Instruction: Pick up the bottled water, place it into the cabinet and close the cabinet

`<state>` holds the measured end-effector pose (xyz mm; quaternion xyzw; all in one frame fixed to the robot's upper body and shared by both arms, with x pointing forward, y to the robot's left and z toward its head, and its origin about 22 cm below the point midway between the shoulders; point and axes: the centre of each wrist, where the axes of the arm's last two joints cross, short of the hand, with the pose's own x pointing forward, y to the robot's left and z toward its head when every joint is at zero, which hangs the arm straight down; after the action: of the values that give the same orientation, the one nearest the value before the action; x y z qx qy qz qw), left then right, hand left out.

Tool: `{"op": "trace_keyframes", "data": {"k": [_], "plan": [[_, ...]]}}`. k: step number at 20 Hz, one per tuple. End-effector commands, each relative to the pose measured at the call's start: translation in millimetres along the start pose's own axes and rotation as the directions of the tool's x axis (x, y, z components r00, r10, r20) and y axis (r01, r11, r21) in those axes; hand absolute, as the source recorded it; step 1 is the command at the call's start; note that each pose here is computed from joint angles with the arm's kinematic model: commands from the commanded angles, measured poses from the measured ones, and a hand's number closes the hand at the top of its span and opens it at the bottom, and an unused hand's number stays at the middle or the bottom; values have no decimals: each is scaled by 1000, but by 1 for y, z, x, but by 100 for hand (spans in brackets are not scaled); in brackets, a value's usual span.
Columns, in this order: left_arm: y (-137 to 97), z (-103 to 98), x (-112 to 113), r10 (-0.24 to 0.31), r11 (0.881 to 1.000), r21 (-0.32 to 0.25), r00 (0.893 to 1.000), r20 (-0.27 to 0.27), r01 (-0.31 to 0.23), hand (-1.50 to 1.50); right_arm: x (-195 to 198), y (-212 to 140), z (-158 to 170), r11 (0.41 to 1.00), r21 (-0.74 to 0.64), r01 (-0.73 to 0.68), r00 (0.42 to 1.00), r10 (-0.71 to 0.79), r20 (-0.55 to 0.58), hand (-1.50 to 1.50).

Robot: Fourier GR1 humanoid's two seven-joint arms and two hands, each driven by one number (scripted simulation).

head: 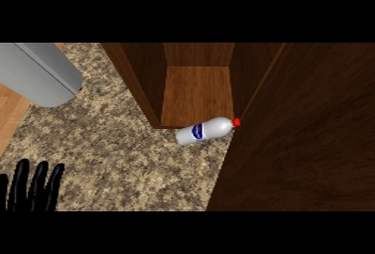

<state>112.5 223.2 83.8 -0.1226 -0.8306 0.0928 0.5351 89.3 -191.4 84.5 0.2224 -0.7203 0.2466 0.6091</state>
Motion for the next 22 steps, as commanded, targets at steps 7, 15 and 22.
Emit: {"op": "trace_keyframes", "data": {"k": [7, 15, 22], "plan": [[23, 23, 39, 4, 1000, 17, 1000, 17, -4, -150, 24, 44, -31, 989, 145, 28, 997, -38, 66, 150], [52, 36, 42, 14, 1000, 9, 1000, 7, -14, -150, 30, 46, -60, 986, 111, 128, 987, -137, 81, 150], [71, 51, 63, 15, 1000, -12, 1000, 4, -15, -150, 45, 42, -105, 989, 89, 118, 992, -122, 40, 150]]}}
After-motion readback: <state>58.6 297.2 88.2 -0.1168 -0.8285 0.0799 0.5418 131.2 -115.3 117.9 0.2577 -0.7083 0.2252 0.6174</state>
